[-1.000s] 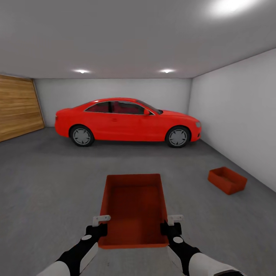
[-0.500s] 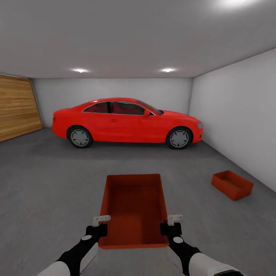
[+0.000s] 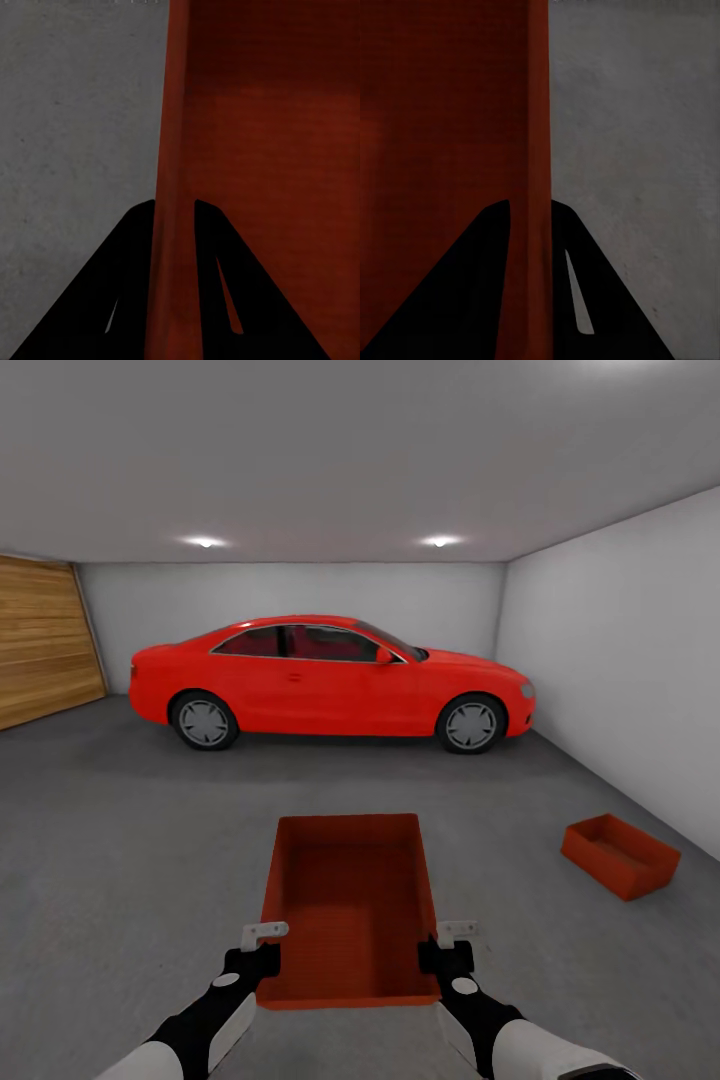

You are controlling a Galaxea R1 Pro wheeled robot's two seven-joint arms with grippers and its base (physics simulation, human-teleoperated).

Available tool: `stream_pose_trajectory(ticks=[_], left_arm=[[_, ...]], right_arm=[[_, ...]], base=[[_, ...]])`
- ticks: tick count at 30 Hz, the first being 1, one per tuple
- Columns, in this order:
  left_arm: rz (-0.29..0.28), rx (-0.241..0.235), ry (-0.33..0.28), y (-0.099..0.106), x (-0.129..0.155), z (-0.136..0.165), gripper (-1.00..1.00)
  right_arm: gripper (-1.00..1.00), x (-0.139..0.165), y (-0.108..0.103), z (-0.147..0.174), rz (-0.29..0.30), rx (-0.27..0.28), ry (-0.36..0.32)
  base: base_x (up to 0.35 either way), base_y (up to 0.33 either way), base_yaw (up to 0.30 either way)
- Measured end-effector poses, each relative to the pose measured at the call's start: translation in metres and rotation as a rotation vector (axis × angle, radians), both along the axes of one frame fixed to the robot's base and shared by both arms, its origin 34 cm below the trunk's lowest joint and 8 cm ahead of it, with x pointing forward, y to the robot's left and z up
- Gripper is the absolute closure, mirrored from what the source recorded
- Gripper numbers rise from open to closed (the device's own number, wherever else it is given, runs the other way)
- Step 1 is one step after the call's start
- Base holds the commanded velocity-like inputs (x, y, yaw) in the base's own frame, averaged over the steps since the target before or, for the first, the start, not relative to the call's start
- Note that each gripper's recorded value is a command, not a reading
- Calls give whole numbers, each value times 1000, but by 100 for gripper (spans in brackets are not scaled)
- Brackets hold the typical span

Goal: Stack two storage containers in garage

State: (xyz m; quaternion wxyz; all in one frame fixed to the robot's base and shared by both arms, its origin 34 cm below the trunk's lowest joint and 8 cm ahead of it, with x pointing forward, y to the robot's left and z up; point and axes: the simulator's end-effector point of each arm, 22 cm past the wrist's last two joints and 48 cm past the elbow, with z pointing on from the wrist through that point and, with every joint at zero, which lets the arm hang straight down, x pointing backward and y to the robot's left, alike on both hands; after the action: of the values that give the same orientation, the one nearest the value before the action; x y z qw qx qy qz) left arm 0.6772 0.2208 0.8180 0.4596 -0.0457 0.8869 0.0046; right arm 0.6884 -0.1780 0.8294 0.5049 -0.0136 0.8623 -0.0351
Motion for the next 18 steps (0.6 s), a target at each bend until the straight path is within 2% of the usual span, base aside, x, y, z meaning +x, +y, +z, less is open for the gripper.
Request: stream_pose_trajectory(ticks=[18], left_arm=[[1,0,-1,0,0,1,100]], right_arm=[[100,0,0,0,0,0,0]], base=[[322,0,0]])
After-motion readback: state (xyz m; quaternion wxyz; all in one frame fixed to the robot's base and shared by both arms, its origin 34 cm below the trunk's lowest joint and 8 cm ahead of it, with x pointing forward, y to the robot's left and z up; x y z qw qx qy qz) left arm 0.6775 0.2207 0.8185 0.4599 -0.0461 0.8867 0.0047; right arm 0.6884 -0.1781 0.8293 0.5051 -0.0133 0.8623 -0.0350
